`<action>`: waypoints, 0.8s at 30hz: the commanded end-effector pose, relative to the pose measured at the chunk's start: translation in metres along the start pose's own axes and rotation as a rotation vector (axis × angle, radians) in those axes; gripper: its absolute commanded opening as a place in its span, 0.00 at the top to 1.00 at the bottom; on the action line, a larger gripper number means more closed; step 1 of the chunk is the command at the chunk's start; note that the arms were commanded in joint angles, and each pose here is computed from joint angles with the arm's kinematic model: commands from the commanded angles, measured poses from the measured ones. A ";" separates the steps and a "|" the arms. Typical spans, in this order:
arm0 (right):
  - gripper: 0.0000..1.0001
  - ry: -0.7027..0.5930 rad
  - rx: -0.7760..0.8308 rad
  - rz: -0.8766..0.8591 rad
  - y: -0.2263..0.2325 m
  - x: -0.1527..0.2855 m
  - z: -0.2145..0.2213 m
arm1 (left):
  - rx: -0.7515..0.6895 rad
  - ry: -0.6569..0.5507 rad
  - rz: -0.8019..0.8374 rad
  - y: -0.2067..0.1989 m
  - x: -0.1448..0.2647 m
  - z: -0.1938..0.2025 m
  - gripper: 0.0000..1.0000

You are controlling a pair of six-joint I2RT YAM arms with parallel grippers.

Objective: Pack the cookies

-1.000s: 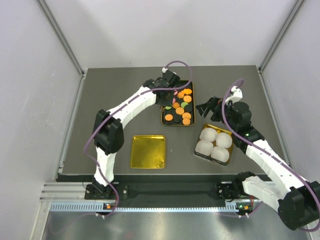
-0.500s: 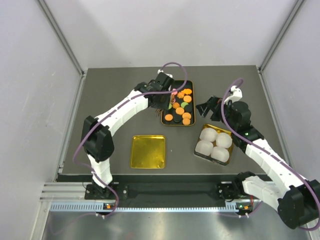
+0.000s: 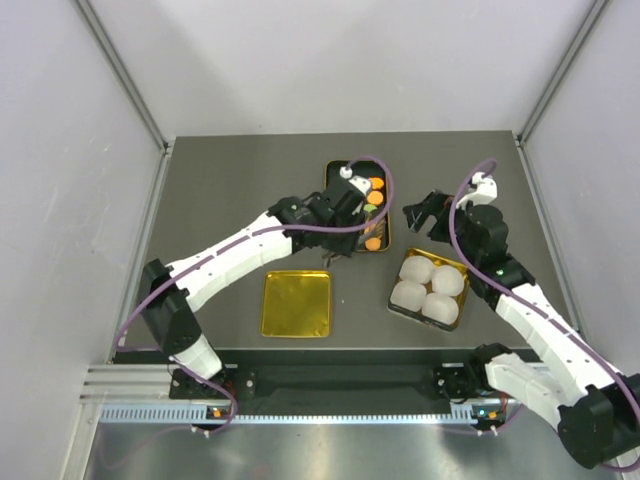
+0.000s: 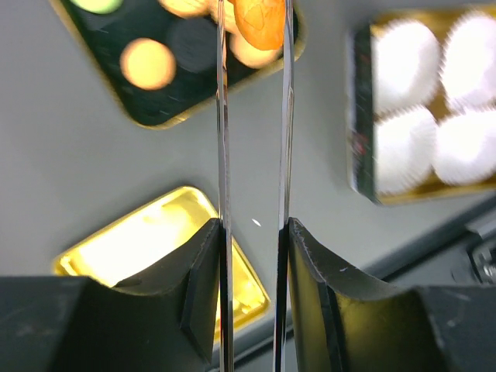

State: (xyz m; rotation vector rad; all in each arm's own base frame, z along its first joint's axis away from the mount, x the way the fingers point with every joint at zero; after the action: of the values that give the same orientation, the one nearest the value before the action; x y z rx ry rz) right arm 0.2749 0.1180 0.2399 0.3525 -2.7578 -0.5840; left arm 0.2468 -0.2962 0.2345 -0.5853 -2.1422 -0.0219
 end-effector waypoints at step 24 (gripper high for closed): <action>0.00 -0.103 0.083 0.155 -0.016 0.021 -0.036 | -0.101 0.014 0.247 -0.104 -0.016 0.041 0.66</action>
State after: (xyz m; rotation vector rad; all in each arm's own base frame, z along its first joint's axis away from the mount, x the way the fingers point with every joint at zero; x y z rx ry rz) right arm 0.2686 0.0933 0.2488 0.1631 -2.8113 -0.4583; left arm 0.1762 -0.3653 0.1976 -0.8269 -2.0103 -0.0742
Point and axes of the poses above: each gripper's point midway between its finger pads, its own x axis back along the fingers, its own y axis along the line the jaws close on, z = x × y, the point moved 5 cm from there along x, back along the fingers, and after that the axes turned 4 degrees about x, right-handed, at the moved point
